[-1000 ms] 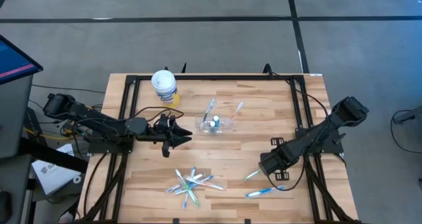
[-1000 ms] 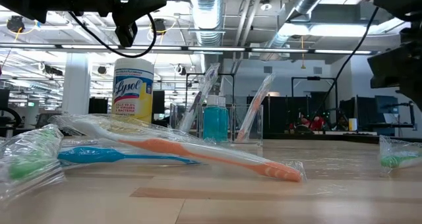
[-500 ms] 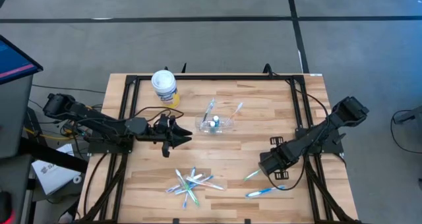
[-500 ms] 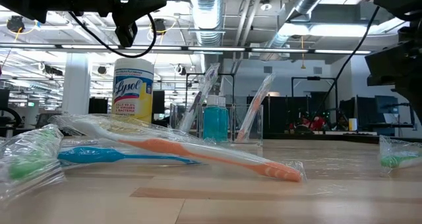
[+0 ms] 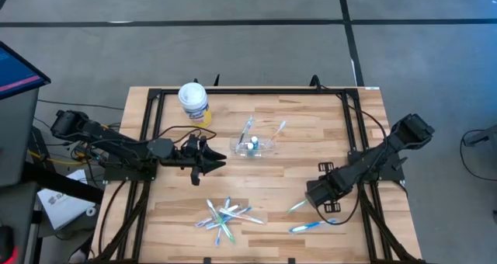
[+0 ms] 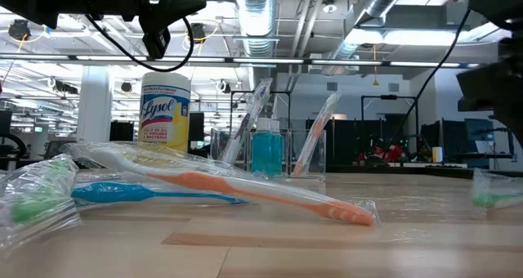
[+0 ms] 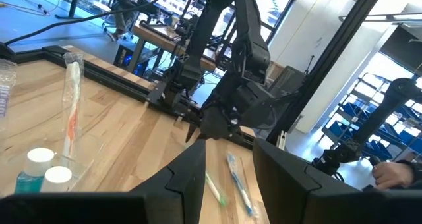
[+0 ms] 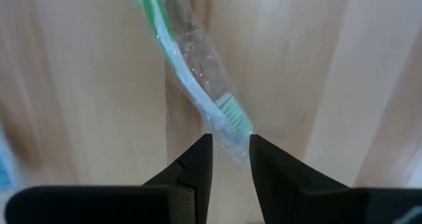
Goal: Pick & Place toothbrushing station
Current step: Put the right green toothbrush into the transparent organizer
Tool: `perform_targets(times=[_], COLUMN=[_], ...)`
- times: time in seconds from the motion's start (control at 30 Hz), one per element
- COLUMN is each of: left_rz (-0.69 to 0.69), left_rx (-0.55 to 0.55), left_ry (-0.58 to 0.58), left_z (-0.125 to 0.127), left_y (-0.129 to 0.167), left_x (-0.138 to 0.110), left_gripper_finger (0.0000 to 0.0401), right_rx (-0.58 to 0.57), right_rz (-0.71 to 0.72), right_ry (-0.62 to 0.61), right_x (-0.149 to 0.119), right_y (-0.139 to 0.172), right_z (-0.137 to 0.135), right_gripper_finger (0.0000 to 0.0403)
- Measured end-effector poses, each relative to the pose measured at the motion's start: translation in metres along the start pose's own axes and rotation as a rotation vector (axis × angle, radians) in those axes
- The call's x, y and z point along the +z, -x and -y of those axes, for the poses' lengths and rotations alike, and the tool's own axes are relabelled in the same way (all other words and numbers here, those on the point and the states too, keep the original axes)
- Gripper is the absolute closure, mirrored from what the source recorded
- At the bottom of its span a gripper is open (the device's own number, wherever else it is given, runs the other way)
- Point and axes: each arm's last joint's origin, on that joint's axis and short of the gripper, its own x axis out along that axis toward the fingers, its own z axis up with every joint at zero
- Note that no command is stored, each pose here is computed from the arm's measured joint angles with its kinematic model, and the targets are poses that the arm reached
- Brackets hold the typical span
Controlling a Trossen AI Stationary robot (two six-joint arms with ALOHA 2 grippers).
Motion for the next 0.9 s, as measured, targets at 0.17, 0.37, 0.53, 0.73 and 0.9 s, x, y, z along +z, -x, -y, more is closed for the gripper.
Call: perform_targets(times=[0.17,0.37,0.53,0.73,0.9], left_rz=[0.0,0.0,0.0,0.0,0.0], left_rx=[0.0,0.0,0.0,0.0,0.0], left_ry=[0.0,0.0,0.0,0.0,0.0], left_z=[0.0,0.0,-0.0001,0.0,0.0], left_y=[0.0,0.0,0.0,0.0,0.0], left_x=[0.0,0.0,-0.0001,0.0,0.0], left_gripper_finger=[0.0279,0.0279,0.0279,0.0279,0.0279], right_rx=[-0.014,-0.025,-0.027,-0.024,-0.021], right_rz=[0.001,0.005,0.006,0.004,0.019], right_ry=[-0.02,-0.022,-0.023,-0.053,-0.058], right_x=[-0.0014,-0.0012,-0.0012,-0.0007,0.0029], right_y=[-0.0019,-0.002,-0.002,-0.002,0.0031], right_z=[0.0006,0.001,0.0011,0.0021,0.0011], right_gripper_finger=[0.0312,0.0315,0.0371,0.04,0.0403])
